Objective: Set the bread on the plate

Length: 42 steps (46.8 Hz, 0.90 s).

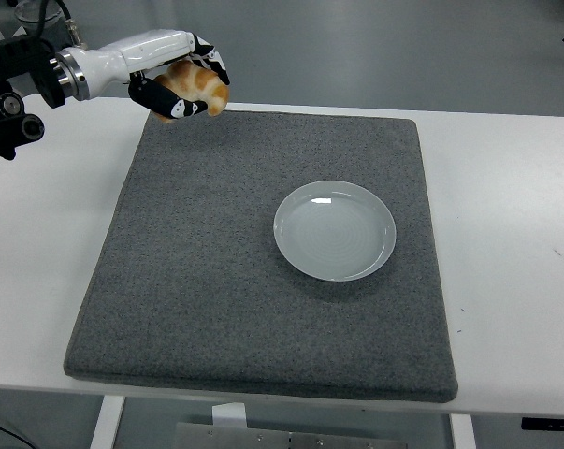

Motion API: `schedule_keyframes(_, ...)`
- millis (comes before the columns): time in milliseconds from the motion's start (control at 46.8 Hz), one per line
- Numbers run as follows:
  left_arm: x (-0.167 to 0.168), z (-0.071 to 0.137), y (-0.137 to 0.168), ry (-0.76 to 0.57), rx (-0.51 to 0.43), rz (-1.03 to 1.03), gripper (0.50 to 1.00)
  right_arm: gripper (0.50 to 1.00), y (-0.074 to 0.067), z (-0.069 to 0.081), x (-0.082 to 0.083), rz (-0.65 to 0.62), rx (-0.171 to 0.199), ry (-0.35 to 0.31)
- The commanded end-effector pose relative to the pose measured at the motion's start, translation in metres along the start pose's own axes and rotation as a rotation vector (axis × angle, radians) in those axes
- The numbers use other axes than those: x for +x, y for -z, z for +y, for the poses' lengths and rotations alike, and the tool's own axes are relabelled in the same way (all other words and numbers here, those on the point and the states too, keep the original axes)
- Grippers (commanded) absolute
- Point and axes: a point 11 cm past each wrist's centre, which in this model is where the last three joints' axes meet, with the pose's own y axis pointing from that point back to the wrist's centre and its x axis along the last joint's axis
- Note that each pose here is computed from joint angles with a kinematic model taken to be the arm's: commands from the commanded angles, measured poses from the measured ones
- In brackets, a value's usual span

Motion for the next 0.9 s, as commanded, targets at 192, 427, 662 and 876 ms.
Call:
schedule_keyframes(192, 0.041, -0.008, -0.023, -0.021, -0.047, -0.045, 0.5, 0.932, 0.0, 0.0, 0.0, 0.0, 0.0, 0.0)
schedule_keyframes(427, 0.054, -0.014, -0.036, -0.03, -0.076, -0.061, 0.5, 0.93, 0.0, 0.0, 0.0, 0.0, 0.0, 0.0)
schedule_keyframes(662, 0.053, -0.038, -0.074, -0.011, -0.168, -0.085, 0.5, 0.93, 0.0, 0.0, 0.0, 0.0, 0.0, 0.0)
schedule_keyframes(876, 0.026, -0.068, -0.114, 0.044, -0.268, -0.085, 0.5, 0.93, -0.001, 0.0, 0.0, 0.0, -0.001, 0.0)
